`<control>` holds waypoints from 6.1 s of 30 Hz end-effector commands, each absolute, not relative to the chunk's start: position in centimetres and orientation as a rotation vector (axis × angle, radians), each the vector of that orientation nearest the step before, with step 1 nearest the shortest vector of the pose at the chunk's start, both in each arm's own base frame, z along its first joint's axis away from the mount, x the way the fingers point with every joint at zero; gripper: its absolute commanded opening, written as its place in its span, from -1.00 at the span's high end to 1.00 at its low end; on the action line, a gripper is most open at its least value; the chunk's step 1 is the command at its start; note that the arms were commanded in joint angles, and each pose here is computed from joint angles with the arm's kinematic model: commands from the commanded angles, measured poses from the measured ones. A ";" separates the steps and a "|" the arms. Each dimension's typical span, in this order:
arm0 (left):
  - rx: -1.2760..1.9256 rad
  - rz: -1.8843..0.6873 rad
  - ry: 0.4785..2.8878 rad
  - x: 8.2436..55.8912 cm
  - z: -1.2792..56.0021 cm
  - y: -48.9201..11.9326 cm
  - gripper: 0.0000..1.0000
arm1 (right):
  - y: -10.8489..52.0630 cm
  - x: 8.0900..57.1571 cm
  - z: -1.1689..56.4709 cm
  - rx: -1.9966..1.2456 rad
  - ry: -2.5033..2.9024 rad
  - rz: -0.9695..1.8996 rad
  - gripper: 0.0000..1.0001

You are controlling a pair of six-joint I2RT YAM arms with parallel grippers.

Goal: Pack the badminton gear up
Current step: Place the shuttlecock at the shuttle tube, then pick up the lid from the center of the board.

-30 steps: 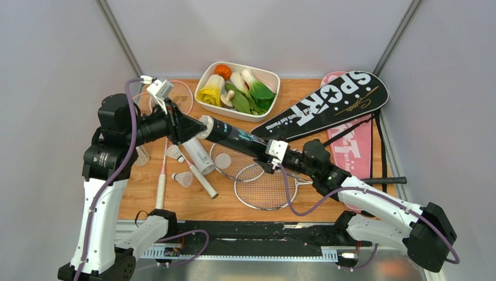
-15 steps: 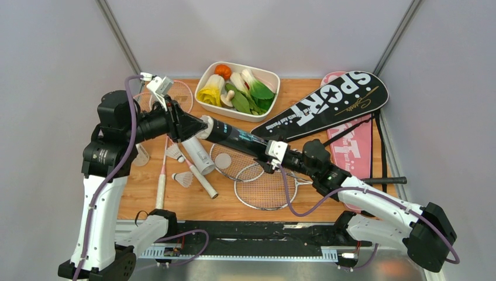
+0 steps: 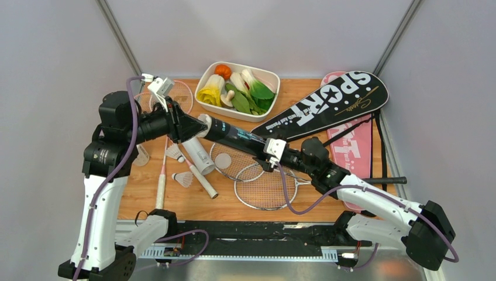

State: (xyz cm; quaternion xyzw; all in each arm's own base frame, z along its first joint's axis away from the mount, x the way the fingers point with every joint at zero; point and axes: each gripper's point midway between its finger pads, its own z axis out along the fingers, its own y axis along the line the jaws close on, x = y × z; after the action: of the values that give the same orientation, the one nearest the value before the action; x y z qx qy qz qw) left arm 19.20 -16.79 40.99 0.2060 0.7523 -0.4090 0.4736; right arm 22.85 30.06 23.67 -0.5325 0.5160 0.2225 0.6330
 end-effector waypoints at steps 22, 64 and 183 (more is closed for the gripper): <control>0.486 -1.186 1.843 18.4 38.7 -18.4 1.00 | 31.9 21.6 30.4 -1.182 0.896 0.569 0.09; 0.428 -0.885 1.743 19.1 44.4 -15.3 -0.06 | 30.8 21.4 26.6 -1.205 0.994 0.567 0.16; 0.228 -0.584 2.309 29.3 19.7 -20.3 1.00 | 20.2 23.6 27.4 -0.515 1.268 0.442 0.10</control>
State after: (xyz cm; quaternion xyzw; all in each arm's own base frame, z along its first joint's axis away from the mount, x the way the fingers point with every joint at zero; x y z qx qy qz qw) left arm 28.42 -21.27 14.64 0.1320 0.9206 -0.1726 0.3245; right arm 23.07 19.38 27.12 -0.2516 0.6177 0.1895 0.7206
